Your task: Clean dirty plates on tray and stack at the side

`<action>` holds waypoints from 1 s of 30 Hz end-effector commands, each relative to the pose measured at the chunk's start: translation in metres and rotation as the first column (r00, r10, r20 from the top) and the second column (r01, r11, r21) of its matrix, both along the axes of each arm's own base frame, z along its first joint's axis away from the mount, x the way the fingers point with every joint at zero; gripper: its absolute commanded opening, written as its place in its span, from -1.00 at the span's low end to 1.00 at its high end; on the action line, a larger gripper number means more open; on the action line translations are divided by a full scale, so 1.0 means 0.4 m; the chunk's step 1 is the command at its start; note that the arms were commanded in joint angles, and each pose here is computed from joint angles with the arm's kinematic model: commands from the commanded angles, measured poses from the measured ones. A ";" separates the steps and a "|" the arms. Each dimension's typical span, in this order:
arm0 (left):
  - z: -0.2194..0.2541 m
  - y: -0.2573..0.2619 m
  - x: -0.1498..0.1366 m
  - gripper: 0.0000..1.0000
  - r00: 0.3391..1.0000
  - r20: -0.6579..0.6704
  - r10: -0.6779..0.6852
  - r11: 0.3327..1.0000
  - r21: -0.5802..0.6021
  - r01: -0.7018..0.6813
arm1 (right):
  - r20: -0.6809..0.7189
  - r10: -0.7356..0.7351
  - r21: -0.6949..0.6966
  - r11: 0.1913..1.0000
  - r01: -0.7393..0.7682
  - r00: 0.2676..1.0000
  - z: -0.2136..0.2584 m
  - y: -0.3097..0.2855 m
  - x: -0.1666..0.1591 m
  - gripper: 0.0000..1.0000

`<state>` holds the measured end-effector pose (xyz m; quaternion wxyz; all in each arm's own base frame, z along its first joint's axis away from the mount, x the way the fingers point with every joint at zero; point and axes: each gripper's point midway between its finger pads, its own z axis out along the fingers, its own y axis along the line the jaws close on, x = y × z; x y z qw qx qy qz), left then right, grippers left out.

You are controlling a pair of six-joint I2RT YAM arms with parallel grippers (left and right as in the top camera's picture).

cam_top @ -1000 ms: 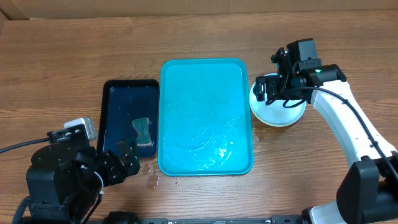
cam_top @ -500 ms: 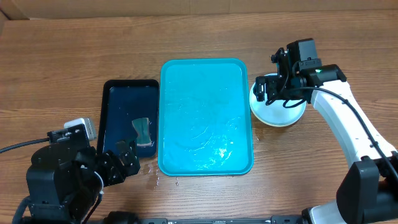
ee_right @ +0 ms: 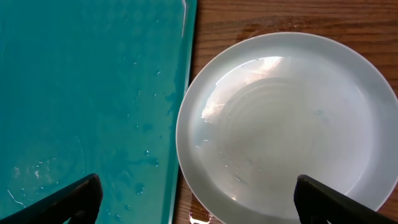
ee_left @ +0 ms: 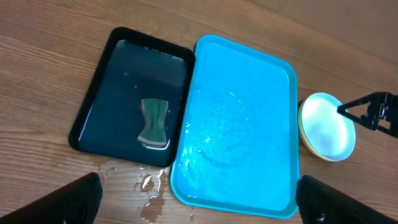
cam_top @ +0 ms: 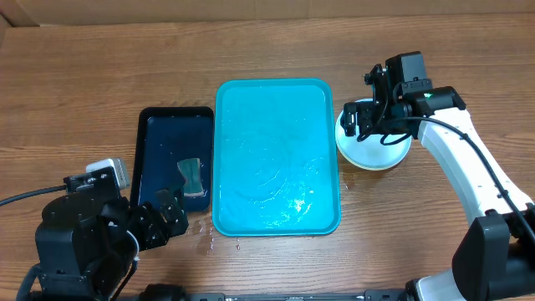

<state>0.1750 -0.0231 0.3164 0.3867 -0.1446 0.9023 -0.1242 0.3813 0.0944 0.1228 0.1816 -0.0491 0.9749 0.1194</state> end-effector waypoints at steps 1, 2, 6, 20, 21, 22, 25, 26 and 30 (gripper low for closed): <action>0.010 0.006 0.001 1.00 1.000 0.014 0.020 1.000 -0.003 -0.020 | 0.033 0.002 -0.005 1.000 -0.001 0.999 0.025 -0.001 0.010 1.00; 0.010 0.006 0.001 1.00 1.000 0.014 0.020 1.000 -0.003 -0.020 | 0.033 0.002 -0.005 1.000 -0.001 0.999 0.025 -0.001 0.010 1.00; 0.010 0.006 0.001 1.00 1.000 0.014 0.020 1.000 -0.003 -0.020 | 0.033 0.002 -0.005 1.000 -0.001 0.999 0.025 -0.001 0.010 1.00; 0.010 0.006 0.001 0.99 1.000 0.014 0.020 1.000 -0.003 -0.020 | 0.036 -0.004 -0.019 1.000 0.004 0.999 0.024 -0.007 0.012 1.00; 0.010 0.006 0.001 1.00 1.000 0.014 0.020 1.000 -0.003 -0.020 | 0.038 -0.009 -0.031 0.999 0.010 0.999 0.023 -0.013 0.013 1.00; 0.010 0.006 0.001 1.00 1.000 0.014 0.020 1.000 -0.003 -0.020 | 0.040 -0.013 -0.041 0.999 0.015 0.999 0.022 -0.017 0.014 1.00; 0.010 0.006 0.001 1.00 1.000 0.014 0.020 1.000 -0.003 -0.020 | 0.040 -0.014 -0.042 0.999 0.015 0.999 0.022 -0.018 0.014 1.00; 0.010 0.006 0.001 1.00 1.000 0.014 0.020 1.000 -0.003 -0.020 | 0.040 -0.014 -0.042 0.999 0.015 0.999 0.022 -0.018 0.014 1.00; 0.010 0.006 0.001 1.00 1.000 0.014 0.020 1.000 -0.003 -0.020 | 0.039 -0.014 -0.042 0.999 0.015 0.999 0.022 -0.018 0.014 1.00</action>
